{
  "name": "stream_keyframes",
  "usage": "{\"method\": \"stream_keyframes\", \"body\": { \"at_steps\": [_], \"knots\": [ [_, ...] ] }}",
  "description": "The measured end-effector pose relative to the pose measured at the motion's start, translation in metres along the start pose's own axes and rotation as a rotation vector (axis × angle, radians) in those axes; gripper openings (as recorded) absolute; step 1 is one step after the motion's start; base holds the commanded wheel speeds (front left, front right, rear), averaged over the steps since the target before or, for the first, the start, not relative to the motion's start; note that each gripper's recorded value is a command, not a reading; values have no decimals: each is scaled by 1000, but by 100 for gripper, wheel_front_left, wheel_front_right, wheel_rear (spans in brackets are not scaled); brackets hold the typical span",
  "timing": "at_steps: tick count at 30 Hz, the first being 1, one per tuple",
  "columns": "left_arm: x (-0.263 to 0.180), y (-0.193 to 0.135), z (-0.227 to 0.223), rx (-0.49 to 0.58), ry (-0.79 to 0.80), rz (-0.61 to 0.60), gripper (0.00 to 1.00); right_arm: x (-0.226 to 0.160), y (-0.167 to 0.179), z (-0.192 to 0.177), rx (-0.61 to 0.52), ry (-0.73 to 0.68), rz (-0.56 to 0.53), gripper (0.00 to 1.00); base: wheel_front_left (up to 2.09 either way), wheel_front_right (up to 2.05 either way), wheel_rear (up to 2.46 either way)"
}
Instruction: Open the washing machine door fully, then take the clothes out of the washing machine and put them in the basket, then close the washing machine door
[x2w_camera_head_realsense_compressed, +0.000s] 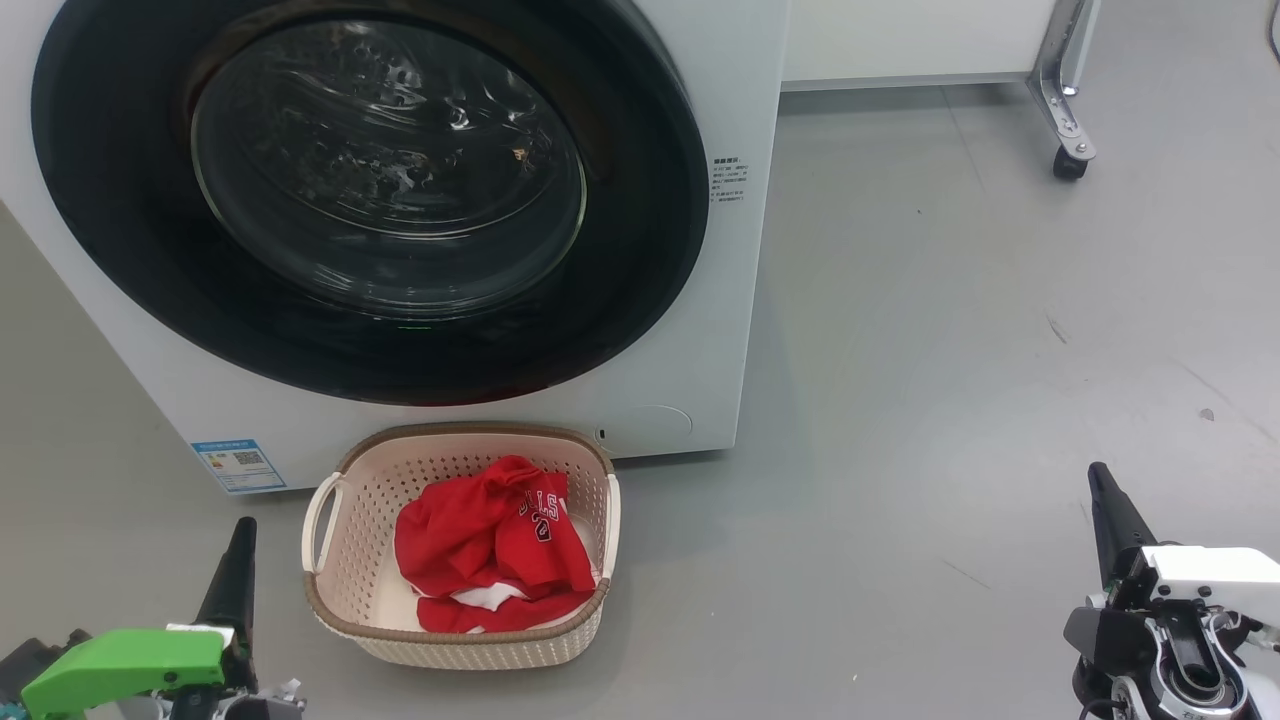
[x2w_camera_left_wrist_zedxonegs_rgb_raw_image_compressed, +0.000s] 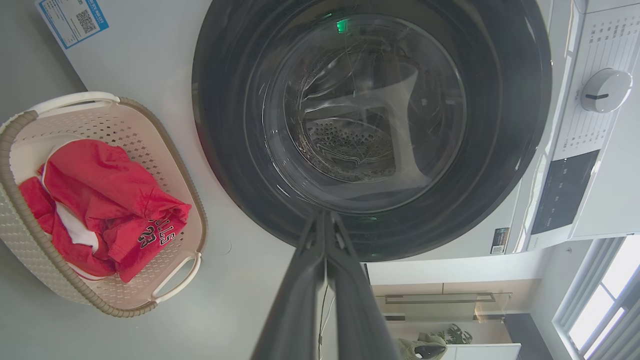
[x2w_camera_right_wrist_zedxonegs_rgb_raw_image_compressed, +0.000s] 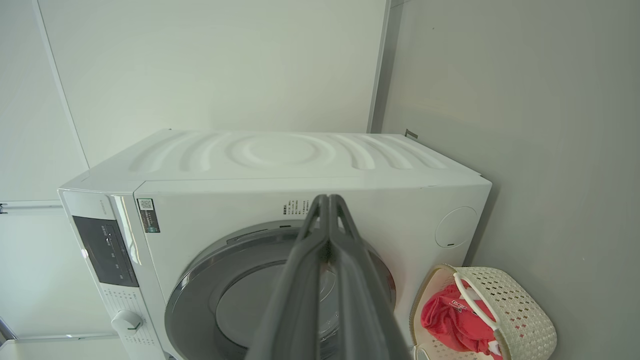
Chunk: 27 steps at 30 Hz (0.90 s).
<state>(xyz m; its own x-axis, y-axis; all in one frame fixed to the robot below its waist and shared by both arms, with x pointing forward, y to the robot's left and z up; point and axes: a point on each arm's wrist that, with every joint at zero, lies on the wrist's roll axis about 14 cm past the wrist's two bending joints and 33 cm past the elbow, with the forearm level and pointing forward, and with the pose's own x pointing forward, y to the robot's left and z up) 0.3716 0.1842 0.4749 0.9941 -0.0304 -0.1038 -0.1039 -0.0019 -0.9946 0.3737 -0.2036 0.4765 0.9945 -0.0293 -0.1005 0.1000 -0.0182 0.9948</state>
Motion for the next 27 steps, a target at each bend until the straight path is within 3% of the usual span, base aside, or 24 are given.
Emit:
{"method": "stream_keyframes", "body": {
  "at_steps": [27],
  "knots": [
    [0,2,1,-1,-2,7,0,0,0,0,1,1,2,0,0,0,0]
  ]
}}
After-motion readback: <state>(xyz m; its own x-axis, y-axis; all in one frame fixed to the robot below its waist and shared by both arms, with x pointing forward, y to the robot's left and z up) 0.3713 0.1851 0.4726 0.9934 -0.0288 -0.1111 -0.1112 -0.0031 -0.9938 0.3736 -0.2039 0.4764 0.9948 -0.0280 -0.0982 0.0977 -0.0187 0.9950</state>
